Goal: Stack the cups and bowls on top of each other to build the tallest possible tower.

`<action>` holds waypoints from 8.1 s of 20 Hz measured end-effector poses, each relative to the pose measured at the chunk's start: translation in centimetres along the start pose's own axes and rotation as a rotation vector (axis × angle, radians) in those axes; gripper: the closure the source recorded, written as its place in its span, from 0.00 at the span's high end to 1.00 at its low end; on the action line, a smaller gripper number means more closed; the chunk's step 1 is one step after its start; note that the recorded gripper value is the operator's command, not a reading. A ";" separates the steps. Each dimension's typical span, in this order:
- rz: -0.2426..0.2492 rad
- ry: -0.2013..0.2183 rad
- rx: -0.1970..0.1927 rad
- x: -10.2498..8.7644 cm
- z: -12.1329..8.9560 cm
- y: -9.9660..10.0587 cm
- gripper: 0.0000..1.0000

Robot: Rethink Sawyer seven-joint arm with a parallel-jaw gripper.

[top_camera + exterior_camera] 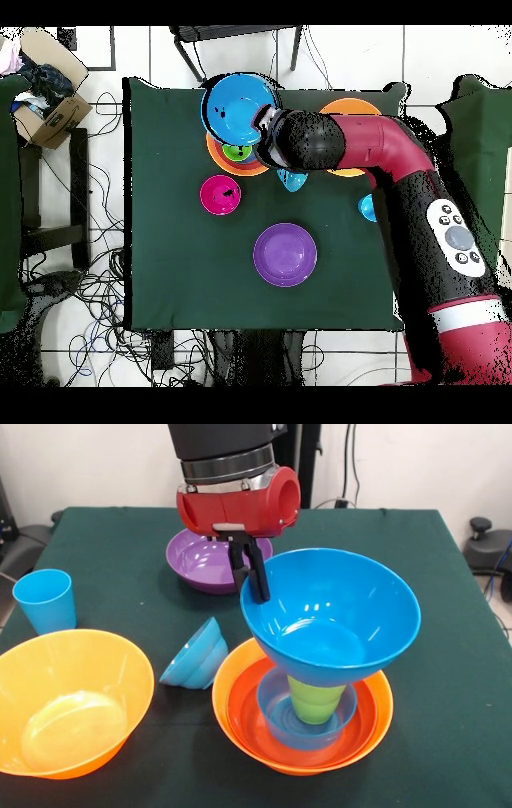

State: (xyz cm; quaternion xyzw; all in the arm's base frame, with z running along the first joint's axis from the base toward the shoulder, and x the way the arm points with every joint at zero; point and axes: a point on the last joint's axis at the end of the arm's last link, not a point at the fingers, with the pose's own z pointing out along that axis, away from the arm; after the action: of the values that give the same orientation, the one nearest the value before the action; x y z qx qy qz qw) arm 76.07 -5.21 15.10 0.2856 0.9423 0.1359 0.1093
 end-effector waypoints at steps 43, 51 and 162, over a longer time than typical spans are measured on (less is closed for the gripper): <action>-0.035 -0.002 -0.014 0.7 0.1 1.8 1.00; -0.067 -0.019 -0.028 0.9 0.2 4.8 1.00; 0.067 -0.076 0.125 0.4 2.9 3.6 1.00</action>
State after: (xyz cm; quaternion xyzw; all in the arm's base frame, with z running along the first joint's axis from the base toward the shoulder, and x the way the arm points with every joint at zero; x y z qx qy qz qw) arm 78.43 -1.52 13.44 0.3281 0.9341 0.0695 0.1226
